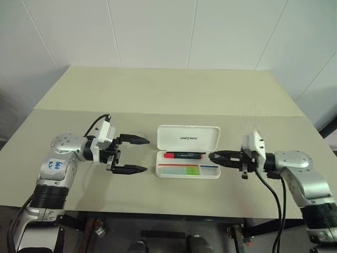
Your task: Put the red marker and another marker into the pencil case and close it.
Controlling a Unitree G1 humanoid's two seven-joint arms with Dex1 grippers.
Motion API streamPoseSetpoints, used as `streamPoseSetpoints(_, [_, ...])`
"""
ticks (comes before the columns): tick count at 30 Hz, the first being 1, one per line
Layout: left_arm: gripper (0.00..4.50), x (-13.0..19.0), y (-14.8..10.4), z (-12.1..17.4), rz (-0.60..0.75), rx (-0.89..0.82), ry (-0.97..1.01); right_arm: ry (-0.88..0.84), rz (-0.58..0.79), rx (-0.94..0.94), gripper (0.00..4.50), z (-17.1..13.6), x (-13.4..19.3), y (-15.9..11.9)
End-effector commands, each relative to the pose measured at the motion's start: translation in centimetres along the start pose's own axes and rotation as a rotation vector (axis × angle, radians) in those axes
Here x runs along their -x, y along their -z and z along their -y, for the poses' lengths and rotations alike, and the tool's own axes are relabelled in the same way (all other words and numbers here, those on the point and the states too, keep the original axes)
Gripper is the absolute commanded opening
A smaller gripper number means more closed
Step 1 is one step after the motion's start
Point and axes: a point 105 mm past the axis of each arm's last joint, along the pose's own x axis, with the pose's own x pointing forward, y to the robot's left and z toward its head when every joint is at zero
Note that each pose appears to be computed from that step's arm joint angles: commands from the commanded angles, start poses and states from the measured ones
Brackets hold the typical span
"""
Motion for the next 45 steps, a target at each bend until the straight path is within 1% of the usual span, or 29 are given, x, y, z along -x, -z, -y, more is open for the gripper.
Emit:
streamPoseSetpoints(1, [4.50,0.0,-0.7,0.1,0.004,-0.046,-0.002,-0.075,-0.014,0.025,0.47,-0.3,-0.5,0.1])
streamPoseSetpoints(7, [4.50,0.1,-0.6,0.3,0.002,-0.047,-0.014,-0.147,-0.062,-0.001,0.47,-0.5,-1.2,1.9])
streamPoseSetpoints(17, [4.50,0.1,-0.7,0.4,0.001,-0.050,-0.033,-0.159,-0.089,-0.047,0.47,0.3,-1.6,3.1])
streamPoseSetpoints(22, [4.50,0.2,-0.8,0.3,0.000,-0.054,-0.042,-0.170,-0.075,-0.036,2.06,0.2,-1.6,2.7])
streamPoseSetpoints(24, [4.50,0.2,-0.8,0.3,-0.001,-0.055,-0.044,-0.168,-0.072,-0.021,2.85,0.4,-1.6,2.5])
streamPoseSetpoints(28, [4.50,0.2,-0.8,0.1,0.000,-0.055,-0.048,-0.149,-0.044,0.015,4.24,0.8,-1.3,1.7])
streamPoseSetpoints(29, [4.50,0.2,-0.8,0.1,0.000,-0.056,-0.049,-0.145,-0.037,0.016,4.48,0.9,-1.3,1.5])
streamPoseSetpoints(32, [4.50,0.3,-0.7,-0.1,0.007,-0.048,-0.053,-0.131,0.019,0.026,4.48,0.9,-0.7,0.3])
streamPoseSetpoints(35, [4.50,0.5,-0.6,-0.3,0.007,-0.033,-0.059,-0.089,0.116,0.072,4.48,0.8,0.4,-2.1])
streamPoseSetpoints(37, [4.50,0.7,-0.5,-0.5,0.012,-0.025,-0.069,-0.066,0.149,0.069,4.48,0.7,1.1,-3.2])
streamPoseSetpoints(40, [4.50,1.1,-0.2,-1.0,0.019,-0.015,-0.085,-0.037,0.149,0.077,4.48,0.4,1.9,-3.7])
streamPoseSetpoints(45, [4.50,1.7,0.0,-1.3,0.023,-0.005,-0.088,0.002,0.111,0.056,4.48,-0.3,3.4,-3.3])
